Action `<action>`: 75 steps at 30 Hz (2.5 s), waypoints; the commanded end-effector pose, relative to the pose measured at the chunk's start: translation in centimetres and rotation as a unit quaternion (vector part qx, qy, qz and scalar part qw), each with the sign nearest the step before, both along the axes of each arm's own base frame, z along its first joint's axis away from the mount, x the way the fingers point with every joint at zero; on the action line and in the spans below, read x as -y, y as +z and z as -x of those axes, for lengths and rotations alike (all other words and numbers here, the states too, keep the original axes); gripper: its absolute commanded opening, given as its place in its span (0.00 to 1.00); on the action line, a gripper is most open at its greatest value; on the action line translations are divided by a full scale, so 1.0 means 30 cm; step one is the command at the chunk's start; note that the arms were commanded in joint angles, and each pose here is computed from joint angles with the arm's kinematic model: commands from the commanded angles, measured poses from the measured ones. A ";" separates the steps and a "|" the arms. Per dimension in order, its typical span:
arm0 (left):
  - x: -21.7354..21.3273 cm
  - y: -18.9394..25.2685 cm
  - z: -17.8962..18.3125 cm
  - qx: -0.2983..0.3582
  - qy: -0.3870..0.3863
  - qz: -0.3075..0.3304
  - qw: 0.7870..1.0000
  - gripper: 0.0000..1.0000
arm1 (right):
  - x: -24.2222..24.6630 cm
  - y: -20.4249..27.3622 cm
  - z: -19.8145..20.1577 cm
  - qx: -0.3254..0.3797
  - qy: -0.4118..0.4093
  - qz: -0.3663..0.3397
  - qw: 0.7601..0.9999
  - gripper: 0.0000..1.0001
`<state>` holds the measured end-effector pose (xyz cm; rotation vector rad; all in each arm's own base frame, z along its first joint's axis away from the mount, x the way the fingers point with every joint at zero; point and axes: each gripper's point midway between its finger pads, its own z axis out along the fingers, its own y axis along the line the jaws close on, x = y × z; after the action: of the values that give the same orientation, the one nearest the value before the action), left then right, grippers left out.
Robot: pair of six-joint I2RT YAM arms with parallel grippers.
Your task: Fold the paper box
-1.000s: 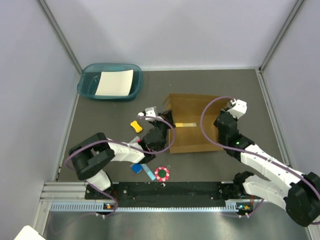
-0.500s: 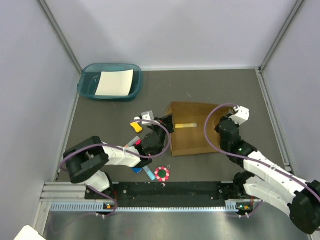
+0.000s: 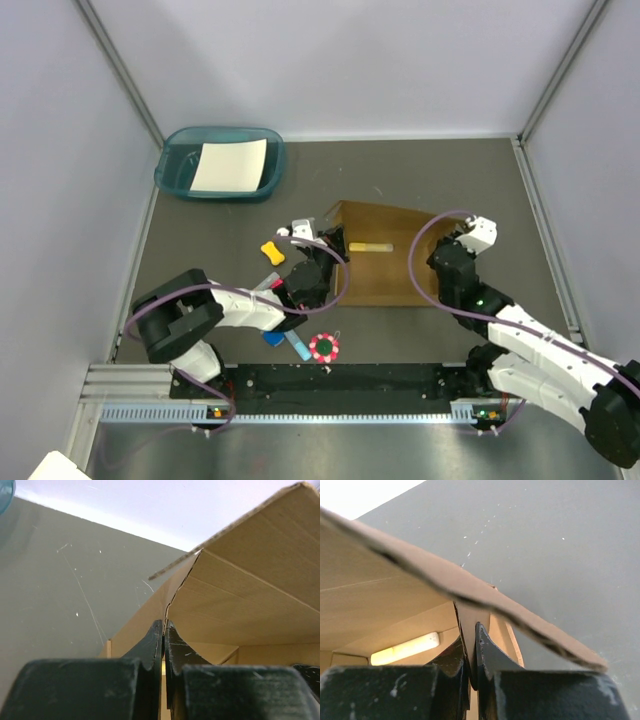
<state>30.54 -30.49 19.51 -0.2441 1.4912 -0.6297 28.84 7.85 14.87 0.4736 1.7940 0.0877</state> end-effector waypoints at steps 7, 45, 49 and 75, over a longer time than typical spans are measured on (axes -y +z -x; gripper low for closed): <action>0.007 0.041 -0.133 0.035 -0.044 -0.065 0.996 0.02 | -0.079 -0.169 0.079 -0.088 0.029 0.002 0.996 0.00; 0.047 -0.029 -0.264 -0.055 -0.130 0.018 0.990 0.00 | -0.122 -0.151 0.027 -0.085 0.031 0.009 0.996 0.00; 0.032 -0.003 -0.266 -0.055 -0.123 0.024 0.991 0.00 | -0.116 -0.162 0.029 -0.089 0.029 0.014 0.996 0.00; -0.111 -0.281 -0.165 -0.059 -0.068 -0.140 0.986 0.00 | -0.097 -0.011 0.125 -0.058 0.109 0.011 0.992 0.57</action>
<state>36.35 -28.23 14.98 -0.0309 1.5928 -0.6538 25.98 9.93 12.45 0.3553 1.9637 0.1137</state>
